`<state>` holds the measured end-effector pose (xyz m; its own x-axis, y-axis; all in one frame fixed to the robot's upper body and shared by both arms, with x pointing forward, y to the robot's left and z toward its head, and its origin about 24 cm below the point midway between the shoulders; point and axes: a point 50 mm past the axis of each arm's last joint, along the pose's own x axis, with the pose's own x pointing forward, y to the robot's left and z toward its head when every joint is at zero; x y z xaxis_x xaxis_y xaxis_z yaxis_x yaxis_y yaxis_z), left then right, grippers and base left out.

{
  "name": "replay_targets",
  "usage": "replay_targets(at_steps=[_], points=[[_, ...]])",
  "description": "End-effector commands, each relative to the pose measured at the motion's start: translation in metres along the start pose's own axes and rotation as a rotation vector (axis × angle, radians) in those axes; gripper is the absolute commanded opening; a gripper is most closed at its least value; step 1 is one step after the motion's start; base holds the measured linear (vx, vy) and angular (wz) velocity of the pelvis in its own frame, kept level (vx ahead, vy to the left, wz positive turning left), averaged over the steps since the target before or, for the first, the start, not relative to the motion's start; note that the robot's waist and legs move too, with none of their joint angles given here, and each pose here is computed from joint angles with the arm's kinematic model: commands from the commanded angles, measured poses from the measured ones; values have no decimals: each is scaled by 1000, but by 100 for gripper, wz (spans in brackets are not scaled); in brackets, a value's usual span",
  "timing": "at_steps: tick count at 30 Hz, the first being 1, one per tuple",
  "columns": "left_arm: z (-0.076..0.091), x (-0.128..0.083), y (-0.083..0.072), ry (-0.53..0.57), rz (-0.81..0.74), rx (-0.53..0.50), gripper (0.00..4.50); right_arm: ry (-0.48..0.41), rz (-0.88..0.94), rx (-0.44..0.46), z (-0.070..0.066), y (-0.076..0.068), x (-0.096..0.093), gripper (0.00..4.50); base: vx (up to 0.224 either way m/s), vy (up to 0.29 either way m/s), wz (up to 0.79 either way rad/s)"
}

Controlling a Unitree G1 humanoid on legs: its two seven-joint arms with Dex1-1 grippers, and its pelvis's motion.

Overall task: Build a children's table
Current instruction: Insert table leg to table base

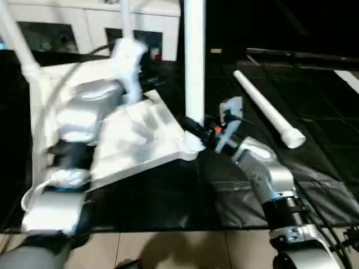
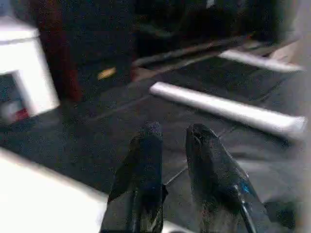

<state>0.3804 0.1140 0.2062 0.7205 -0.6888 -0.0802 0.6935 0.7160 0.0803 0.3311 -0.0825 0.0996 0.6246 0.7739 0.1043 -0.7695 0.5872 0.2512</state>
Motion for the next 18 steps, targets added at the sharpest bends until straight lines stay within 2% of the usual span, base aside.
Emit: replay_targets(at_steps=[1,4,6,9,14,18], points=[[13,7,-16,-40,-93,19,95,1,-24,-21,5,-1,-1,192,0,0,0],[18,10,-25,-56,-152,15,95,11,-27,-24,4,-1,-1,192,0,0,0],[26,11,-46,-90,-289,21,95,26,-27,-32,3,-1,-1,192,0,0,0],[32,8,-63,-105,-401,56,95,38,-49,-44,1,-3,-1,192,0,0,0],[28,7,-66,-88,-419,79,95,46,-58,-86,2,-5,-1,192,0,0,0],[25,6,-62,-80,-393,85,95,30,-78,-118,4,-8,0,192,0,0,0]])
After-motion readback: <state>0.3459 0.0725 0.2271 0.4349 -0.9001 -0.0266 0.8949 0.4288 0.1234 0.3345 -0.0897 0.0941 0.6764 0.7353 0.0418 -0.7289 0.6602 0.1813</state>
